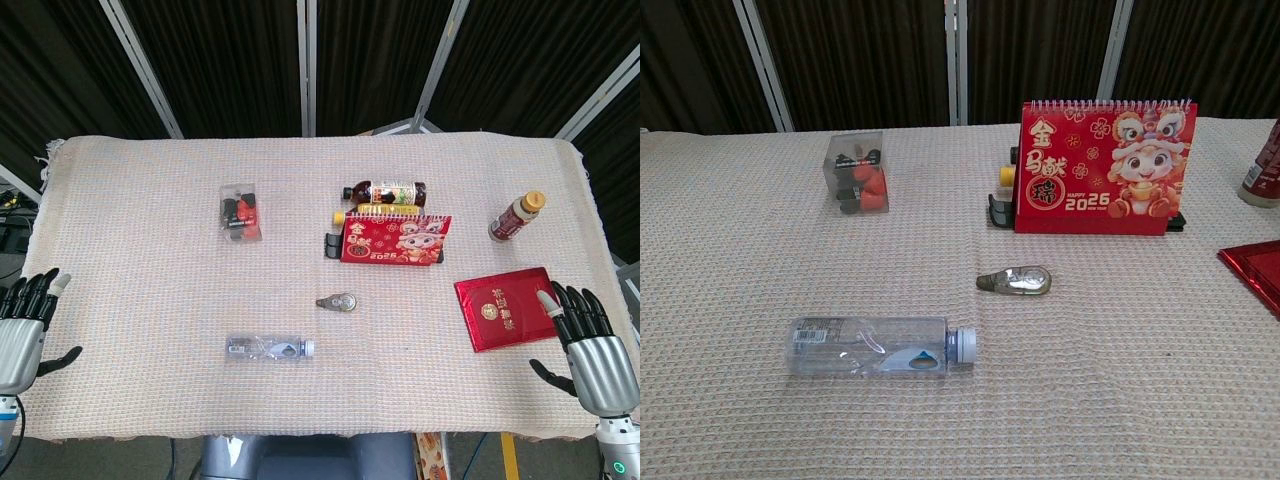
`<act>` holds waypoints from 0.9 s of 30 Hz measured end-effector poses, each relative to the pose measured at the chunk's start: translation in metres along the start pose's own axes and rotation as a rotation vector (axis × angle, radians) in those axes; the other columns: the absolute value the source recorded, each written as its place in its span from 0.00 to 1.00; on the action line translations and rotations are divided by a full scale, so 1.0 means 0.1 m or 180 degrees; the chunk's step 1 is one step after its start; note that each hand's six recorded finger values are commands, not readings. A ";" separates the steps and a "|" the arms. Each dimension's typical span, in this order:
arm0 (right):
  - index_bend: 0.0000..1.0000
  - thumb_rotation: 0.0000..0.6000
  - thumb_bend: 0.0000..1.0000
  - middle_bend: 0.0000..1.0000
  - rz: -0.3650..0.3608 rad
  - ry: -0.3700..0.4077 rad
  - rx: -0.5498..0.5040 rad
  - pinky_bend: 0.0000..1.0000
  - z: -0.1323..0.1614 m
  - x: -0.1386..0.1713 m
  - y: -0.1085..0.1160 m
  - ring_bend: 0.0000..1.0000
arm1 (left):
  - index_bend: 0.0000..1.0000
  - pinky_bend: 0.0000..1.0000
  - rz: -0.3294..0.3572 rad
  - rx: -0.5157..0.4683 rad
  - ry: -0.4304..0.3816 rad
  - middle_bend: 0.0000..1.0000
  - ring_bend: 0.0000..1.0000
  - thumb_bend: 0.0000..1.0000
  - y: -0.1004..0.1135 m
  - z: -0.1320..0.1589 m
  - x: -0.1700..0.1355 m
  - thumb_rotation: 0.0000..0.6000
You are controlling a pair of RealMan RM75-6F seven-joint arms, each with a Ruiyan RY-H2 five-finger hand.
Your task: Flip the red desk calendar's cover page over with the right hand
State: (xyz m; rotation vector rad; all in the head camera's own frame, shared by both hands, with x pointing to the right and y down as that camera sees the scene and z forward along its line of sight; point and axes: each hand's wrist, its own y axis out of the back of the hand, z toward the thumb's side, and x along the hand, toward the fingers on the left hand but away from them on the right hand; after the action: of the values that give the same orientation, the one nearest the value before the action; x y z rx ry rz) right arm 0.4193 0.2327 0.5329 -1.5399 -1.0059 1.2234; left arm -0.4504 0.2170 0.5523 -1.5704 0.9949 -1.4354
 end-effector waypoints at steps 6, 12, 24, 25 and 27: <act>0.00 1.00 0.04 0.00 0.0075 -0.0046 0.0013 0.00 -0.01 -0.01 -0.03 0.00 | 0.00 0.00 -0.0056 0.0015 0.0013 0.00 0.00 0.09 -0.02 -0.01 0.00 1.00; 0.00 1.00 0.07 0.00 0.0209 -0.0098 -0.0202 0.00 0.01 -0.03 -0.10 0.00 | 0.00 0.00 -0.0015 -0.0044 0.0034 0.00 0.00 0.09 0.03 -0.02 0.00 1.00; 0.00 1.00 0.34 0.65 0.0974 -0.0240 -0.2152 0.73 0.65 -0.43 -0.42 0.69 | 0.00 0.00 0.0133 -0.0171 0.0026 0.00 0.00 0.09 0.17 -0.05 -0.02 1.00; 0.00 1.00 0.37 0.68 0.1098 -0.0291 -0.2376 0.75 0.73 -0.48 -0.46 0.72 | 0.00 0.00 0.0145 -0.0179 0.0023 0.00 0.00 0.09 0.19 -0.05 -0.03 1.00; 0.00 1.00 0.41 0.72 0.1289 -0.0372 -0.2679 0.76 0.84 -0.57 -0.52 0.76 | 0.00 0.00 0.0171 -0.0194 0.0017 0.00 0.00 0.09 0.21 -0.06 -0.03 1.00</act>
State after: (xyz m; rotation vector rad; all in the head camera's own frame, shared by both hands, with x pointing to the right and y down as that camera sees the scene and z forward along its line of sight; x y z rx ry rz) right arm 0.3239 0.2058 0.5882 -2.4335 -1.4406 1.2300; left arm -0.4573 0.2117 0.5320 -1.5722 1.0854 -1.3851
